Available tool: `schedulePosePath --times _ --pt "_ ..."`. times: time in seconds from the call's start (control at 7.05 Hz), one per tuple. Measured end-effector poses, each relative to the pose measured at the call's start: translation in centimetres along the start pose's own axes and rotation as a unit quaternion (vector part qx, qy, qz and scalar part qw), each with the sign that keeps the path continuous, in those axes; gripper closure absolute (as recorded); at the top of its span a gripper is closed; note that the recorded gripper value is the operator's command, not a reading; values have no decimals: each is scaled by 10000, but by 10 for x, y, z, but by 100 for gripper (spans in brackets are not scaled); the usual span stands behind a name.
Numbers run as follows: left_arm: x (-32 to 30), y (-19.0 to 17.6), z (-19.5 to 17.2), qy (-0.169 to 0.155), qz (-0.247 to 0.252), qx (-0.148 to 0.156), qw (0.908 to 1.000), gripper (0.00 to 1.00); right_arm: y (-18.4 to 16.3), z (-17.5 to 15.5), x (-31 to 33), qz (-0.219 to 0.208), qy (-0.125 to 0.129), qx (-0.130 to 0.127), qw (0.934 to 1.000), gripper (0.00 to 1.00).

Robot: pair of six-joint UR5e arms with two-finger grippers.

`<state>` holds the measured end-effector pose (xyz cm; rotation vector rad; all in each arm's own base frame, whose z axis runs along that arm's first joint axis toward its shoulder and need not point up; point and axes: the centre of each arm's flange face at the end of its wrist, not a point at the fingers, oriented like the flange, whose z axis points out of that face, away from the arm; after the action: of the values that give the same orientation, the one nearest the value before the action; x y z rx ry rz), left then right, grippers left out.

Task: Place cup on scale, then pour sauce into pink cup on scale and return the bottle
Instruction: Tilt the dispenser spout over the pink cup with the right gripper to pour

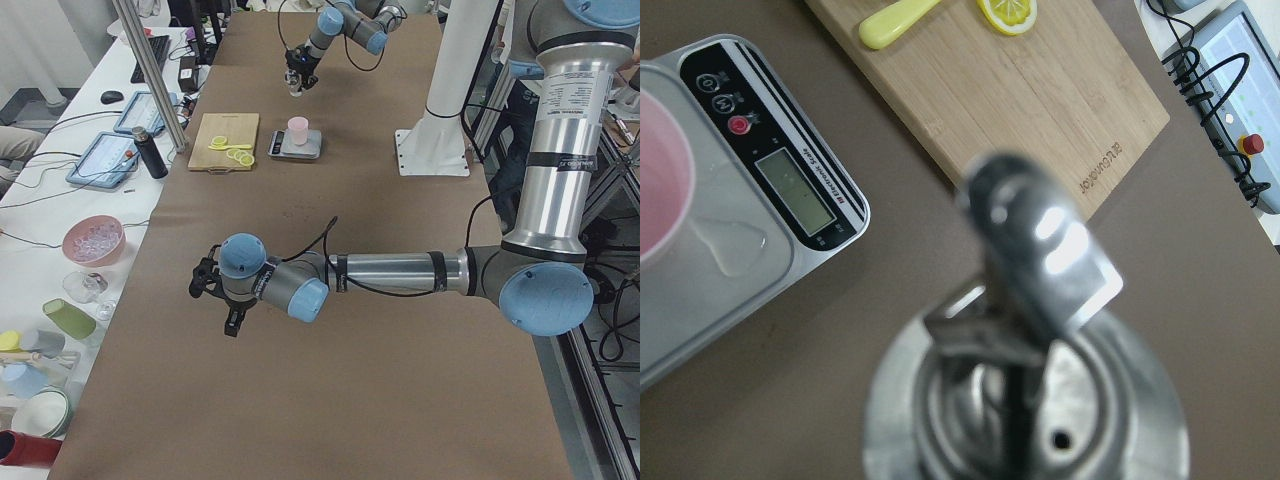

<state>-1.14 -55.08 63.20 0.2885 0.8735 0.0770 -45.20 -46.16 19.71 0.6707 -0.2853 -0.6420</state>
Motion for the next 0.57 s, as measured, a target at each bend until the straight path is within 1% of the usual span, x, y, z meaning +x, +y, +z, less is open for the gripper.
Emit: schedulePosePath --times 0.28,0.57 --pt "-5 3 3 -5 -35 -38 10000 3 -22 4 -12 -103 207 -21 9997 100" --pt "-13 8 8 -1 -89 -96 9999 3 -44 8 -16 -272 461 -115 9985 100"
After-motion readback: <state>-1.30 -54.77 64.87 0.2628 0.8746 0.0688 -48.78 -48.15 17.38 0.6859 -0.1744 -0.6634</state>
